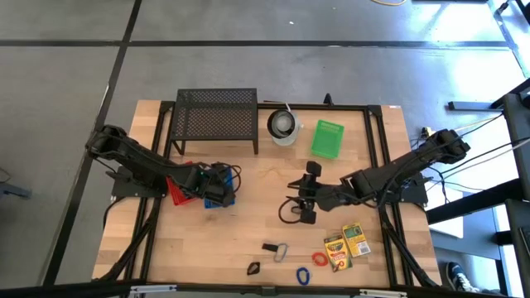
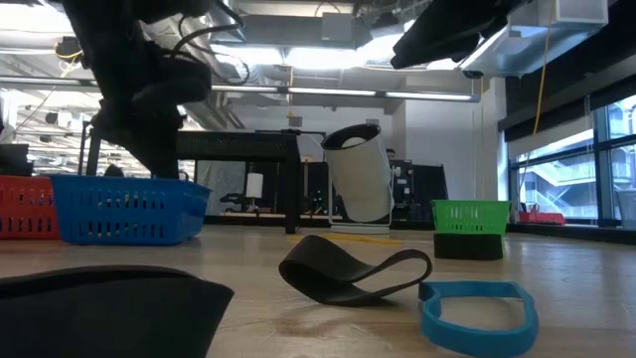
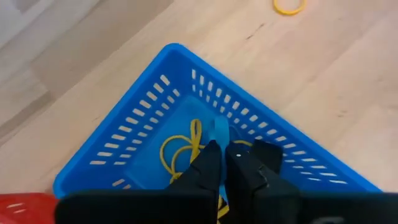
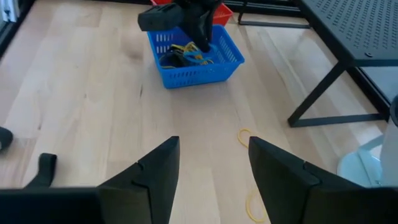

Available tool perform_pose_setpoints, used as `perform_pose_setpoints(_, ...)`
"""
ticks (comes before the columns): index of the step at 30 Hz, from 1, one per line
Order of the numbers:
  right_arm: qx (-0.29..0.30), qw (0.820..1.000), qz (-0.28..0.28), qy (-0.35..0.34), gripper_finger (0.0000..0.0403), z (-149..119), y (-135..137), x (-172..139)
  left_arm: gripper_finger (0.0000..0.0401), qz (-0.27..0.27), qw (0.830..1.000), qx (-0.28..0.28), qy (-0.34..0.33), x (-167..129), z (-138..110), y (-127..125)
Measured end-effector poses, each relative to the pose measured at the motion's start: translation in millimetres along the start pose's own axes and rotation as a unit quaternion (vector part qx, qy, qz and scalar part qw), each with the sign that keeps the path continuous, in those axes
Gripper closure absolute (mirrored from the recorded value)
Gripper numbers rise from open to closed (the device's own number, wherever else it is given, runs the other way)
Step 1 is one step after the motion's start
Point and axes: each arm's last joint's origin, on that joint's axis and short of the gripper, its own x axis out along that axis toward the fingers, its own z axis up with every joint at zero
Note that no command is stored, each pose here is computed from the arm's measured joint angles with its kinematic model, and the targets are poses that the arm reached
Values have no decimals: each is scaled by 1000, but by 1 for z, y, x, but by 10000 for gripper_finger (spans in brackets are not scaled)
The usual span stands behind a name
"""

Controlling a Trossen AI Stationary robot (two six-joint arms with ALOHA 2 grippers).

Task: Pick & Place Office Desk Supplies
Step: Put the blue rubber band into the blue bin, then put the black rubber band into the blue bin

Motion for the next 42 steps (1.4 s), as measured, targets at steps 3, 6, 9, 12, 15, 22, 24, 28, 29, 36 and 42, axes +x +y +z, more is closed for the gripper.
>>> perform_pose_setpoints(3,0,1000,-6,6,209,-1,-3,2,381,9,1000,-3,5,1,0,3)
perform_pose_setpoints(6,4,1000,-7,8,209,0,-6,3,356,14,1000,10,17,2,0,5)
perform_pose_setpoints(9,13,1000,9,16,209,0,-8,5,323,21,999,21,22,2,2,8)
perform_pose_setpoints(12,32,999,29,33,209,-2,-10,6,293,24,999,17,23,1,6,12)
perform_pose_setpoints(15,48,995,48,68,209,-8,-10,6,270,19,999,17,21,-2,9,15)
perform_pose_setpoints(22,70,982,75,161,209,-31,-10,5,248,-10,1000,5,15,-14,16,22)
perform_pose_setpoints(24,66,978,84,179,209,-41,-9,6,248,-26,1000,-3,4,-18,18,21)
perform_pose_setpoints(28,59,975,85,199,209,-65,-8,10,250,-75,997,-21,-28,-27,23,16)
perform_pose_setpoints(29,59,974,84,200,209,-71,-9,11,250,-91,995,-20,-40,-29,25,13)
perform_pose_setpoints(36,51,979,98,170,209,-101,-10,20,247,-192,973,31,-124,-45,30,-9)
perform_pose_setpoints(42,52,984,112,131,209,-111,-11,23,247,-227,961,51,-152,-53,29,-18)
